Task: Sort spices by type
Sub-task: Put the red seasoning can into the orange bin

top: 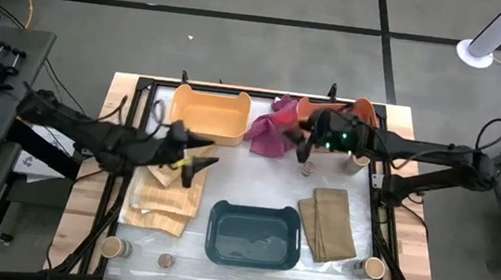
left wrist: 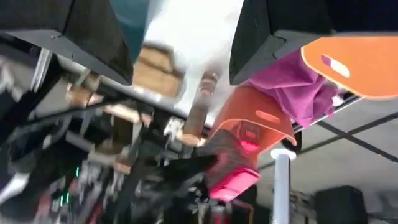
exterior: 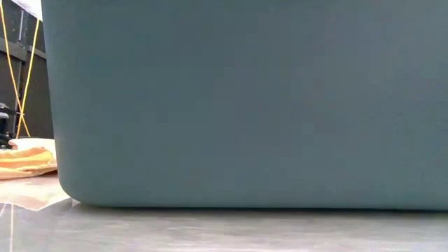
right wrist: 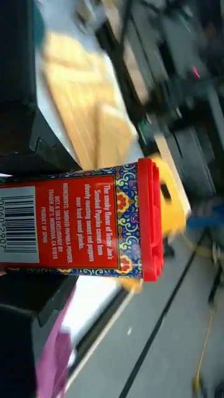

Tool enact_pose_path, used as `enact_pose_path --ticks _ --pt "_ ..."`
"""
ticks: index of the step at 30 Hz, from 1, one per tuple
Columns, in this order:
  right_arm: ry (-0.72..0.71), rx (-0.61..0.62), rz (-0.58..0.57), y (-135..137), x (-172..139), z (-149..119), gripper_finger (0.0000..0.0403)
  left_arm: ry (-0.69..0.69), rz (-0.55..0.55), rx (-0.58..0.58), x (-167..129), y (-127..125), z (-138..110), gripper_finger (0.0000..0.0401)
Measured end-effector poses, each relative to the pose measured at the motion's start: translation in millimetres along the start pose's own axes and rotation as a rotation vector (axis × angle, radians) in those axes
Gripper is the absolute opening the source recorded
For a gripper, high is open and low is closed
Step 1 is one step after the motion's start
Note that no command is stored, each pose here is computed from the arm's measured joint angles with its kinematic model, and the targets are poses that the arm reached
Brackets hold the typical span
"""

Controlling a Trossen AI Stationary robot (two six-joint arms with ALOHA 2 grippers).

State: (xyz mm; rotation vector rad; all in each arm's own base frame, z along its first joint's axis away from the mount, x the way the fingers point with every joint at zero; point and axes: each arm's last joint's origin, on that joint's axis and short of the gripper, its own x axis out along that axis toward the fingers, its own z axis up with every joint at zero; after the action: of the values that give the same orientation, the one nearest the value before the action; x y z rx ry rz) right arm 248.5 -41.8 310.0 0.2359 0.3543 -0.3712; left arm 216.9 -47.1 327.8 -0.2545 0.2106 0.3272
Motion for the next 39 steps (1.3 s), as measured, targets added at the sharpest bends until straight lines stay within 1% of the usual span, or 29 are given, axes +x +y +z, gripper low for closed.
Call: enact_pose_path --ticks 2,4,6,8,11,13,15,20,24,27,30,31,33,37,39 --pt "0.016 -0.063 0.052 17 0 -1 0.0183 0.047 -0.024 0.048 11 2 12 0.0252" --pt "0.024 -0.118 0.071 32 2 -4 0.0184 0.088 -0.032 0.098 22 2 19 0.0252" --pt "0.028 -0.144 0.085 45 4 -5 0.0184 0.101 -0.034 0.151 31 1 24 0.0252" --pt "0.028 -0.156 0.11 57 7 -6 0.0185 0.116 -0.029 0.222 39 -3 26 0.0252" --pt "0.07 -0.188 0.137 72 16 -14 0.0185 0.131 -0.033 0.32 51 -9 26 0.0252" --pt "0.09 -0.201 0.154 80 20 -17 0.0185 0.14 -0.038 0.364 58 -14 23 0.0252" --pt "0.087 -0.207 0.17 87 24 -17 0.0185 0.171 -0.037 0.397 66 -16 16 0.0253" --pt "0.107 -0.222 0.179 97 32 -20 0.0186 0.212 -0.05 0.412 81 -23 4 0.0262" --pt "0.098 -0.231 0.187 101 32 -15 0.0186 0.265 -0.032 0.381 81 -22 -2 0.027" --pt "0.078 -0.238 0.177 102 26 -8 0.0186 0.36 0.017 0.333 68 -15 -6 0.0271" --pt "0.007 -0.22 0.167 102 15 7 0.0186 0.407 0.069 0.286 50 -8 -6 0.0271" --pt "-0.03 -0.204 0.176 102 11 12 0.0186 0.378 0.074 0.269 44 -8 -4 0.0271" --pt "-0.094 -0.176 0.21 104 8 20 0.0186 0.268 0.045 0.223 34 -9 -1 0.0271" --pt "-0.212 -0.128 0.305 111 8 31 0.0186 -0.034 -0.085 0.056 23 -15 4 0.0271" --pt "-0.249 -0.116 0.323 112 7 35 0.0186 -0.151 -0.137 -0.014 20 -16 4 0.0271"
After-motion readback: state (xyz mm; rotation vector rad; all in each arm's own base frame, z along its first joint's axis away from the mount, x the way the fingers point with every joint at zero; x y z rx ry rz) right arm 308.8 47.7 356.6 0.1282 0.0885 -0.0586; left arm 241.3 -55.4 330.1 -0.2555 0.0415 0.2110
